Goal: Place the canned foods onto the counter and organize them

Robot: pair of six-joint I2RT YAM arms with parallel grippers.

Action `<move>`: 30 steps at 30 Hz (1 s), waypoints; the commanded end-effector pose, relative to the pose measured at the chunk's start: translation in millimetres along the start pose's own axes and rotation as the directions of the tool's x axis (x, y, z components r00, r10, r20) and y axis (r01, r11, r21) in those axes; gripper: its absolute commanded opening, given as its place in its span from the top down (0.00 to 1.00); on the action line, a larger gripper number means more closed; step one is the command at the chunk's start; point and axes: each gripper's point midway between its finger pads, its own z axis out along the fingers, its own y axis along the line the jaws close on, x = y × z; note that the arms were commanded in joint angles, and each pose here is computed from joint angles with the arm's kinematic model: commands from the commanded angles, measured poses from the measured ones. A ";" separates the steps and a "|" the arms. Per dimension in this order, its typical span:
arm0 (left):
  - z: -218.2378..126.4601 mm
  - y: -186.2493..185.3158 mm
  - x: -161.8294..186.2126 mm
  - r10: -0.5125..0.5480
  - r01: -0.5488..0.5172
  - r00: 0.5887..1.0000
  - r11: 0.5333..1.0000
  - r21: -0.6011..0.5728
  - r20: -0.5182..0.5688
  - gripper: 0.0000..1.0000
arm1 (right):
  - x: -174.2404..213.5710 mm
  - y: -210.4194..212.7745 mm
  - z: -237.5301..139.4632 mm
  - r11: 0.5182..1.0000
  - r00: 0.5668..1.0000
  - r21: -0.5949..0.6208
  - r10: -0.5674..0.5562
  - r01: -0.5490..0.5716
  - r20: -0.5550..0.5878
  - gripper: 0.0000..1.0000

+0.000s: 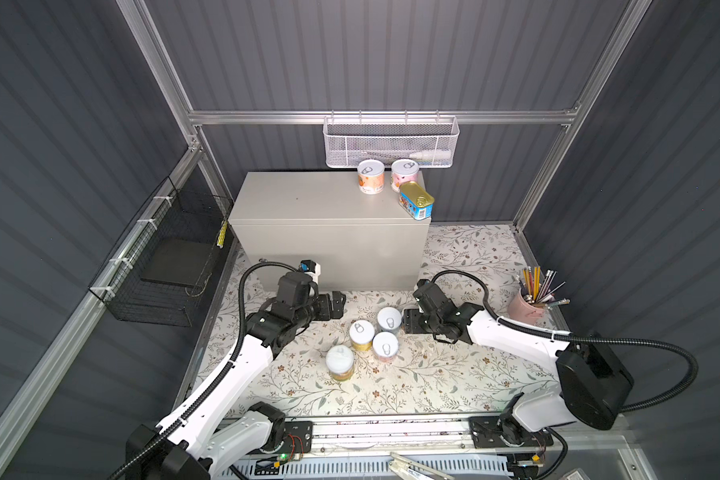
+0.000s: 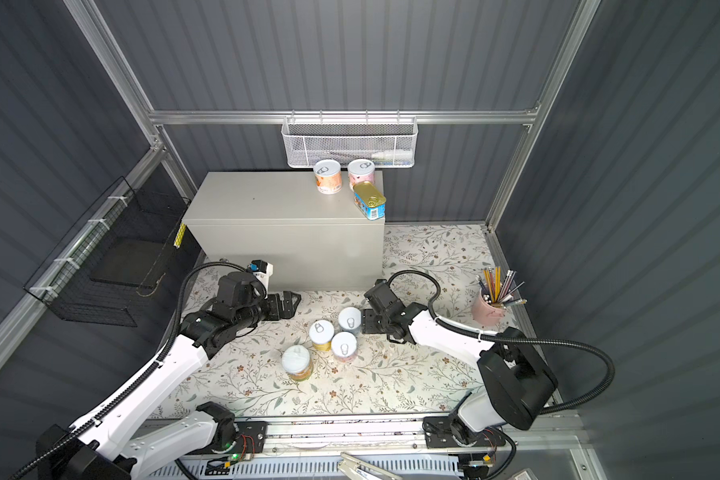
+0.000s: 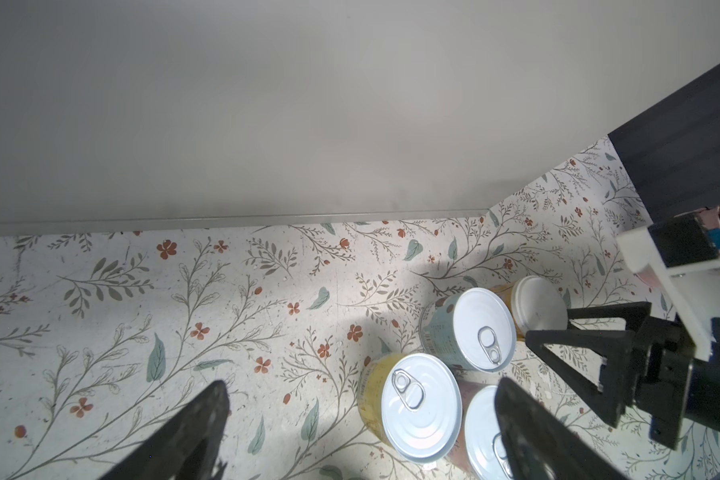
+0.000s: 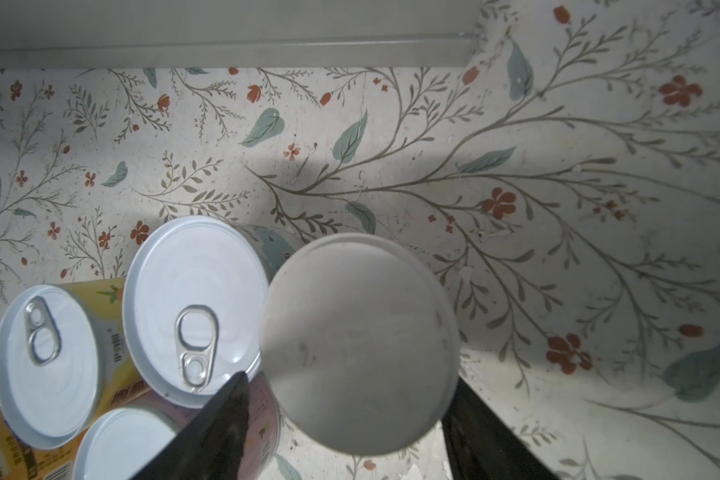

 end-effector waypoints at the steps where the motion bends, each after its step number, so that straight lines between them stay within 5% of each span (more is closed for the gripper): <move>1: -2.8 1.7 7.7 0.002 -0.002 1.000 1.000 -0.003 -0.014 0.00 | -9.0 -4.6 0.1 0.998 1.000 0.054 -0.010 0.009 0.027 0.29; 14: -2.3 0.4 5.5 0.005 -0.005 1.000 1.000 -0.004 -0.019 0.00 | -14.6 -23.5 8.0 0.983 0.999 0.182 -0.034 0.027 0.037 0.29; 19: -2.3 -0.3 6.7 0.006 -0.006 1.000 1.000 0.002 -0.022 0.00 | -17.2 -25.4 11.2 0.981 0.999 0.192 -0.040 0.033 0.034 0.23; 30: -4.7 -0.5 8.6 -0.007 0.008 1.000 1.000 0.007 -0.020 0.00 | -29.3 -22.1 19.6 0.983 0.998 0.181 -0.028 0.016 0.062 0.27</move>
